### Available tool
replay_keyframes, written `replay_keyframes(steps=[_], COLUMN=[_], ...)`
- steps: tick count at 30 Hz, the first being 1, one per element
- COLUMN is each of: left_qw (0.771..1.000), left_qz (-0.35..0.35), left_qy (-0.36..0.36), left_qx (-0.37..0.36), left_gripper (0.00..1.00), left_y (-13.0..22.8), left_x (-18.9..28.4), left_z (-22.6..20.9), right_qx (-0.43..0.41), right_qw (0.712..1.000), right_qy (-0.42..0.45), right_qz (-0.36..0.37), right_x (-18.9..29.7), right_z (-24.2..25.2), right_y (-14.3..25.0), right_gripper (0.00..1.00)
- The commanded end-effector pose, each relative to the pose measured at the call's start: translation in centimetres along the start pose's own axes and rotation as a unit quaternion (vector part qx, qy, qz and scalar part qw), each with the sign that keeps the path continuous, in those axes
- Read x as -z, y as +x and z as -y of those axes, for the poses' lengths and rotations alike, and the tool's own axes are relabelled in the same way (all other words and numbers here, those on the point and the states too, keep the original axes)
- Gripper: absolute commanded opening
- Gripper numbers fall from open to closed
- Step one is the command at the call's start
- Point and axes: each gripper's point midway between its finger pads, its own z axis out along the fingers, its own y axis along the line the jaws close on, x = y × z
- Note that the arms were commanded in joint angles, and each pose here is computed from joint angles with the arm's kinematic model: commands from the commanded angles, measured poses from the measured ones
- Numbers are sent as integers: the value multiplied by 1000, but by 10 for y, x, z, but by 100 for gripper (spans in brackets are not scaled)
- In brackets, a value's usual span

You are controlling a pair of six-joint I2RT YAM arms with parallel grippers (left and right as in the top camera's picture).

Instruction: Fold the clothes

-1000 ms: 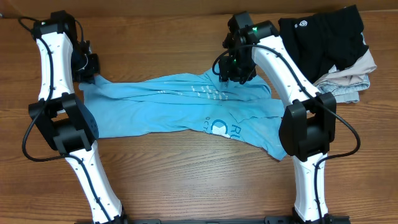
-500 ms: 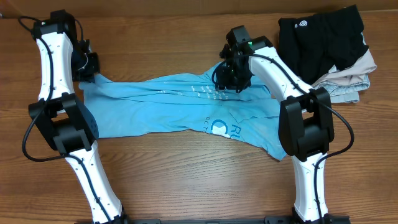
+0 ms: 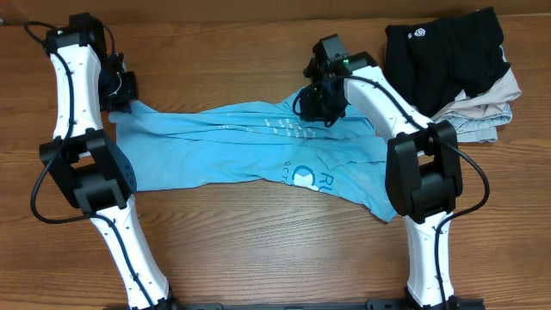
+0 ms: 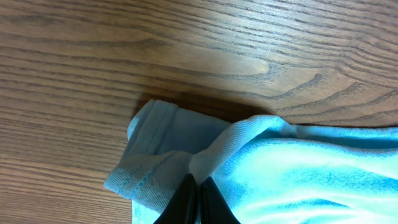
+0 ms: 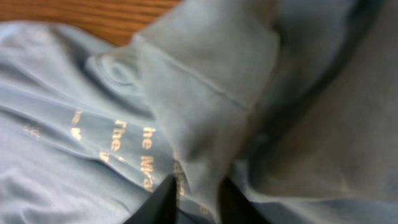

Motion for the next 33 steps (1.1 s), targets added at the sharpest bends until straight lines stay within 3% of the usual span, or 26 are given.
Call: replay_keyframes(steps=[1,3,9,15,20,29,33], left_qw=[1000,1000,1000,999,999,998,998], left_qz=[11,11,19,37,54,66,63], left_qy=[6,6,6,5,4,-5,-31], left_qx=[0,0,0,0,-1,-1,0], left_gripper=[4,4,4,4,4,4,4], left_y=[-5,-5,-9,-18,-26,-31,-26], left_x=[5,5,5,6,7,13,30], left_z=[6,6,6,5,5,2,-7], right_qx=[-6,-11,-15,-7,27,30,-20], right_qw=[1000,1000,999,990,978,977,982], right_qy=[6,8,25,20,48,92,89], right_qz=[-9,-9,33,140,200,188,168], right_x=[-5,-5,10,82,132,177,224], right_z=[2,3,11,21,31,36,27], right_y=[8,8,-17,-83,-113,-97,-59], right_gripper=[12,4,4,4,4,4,4])
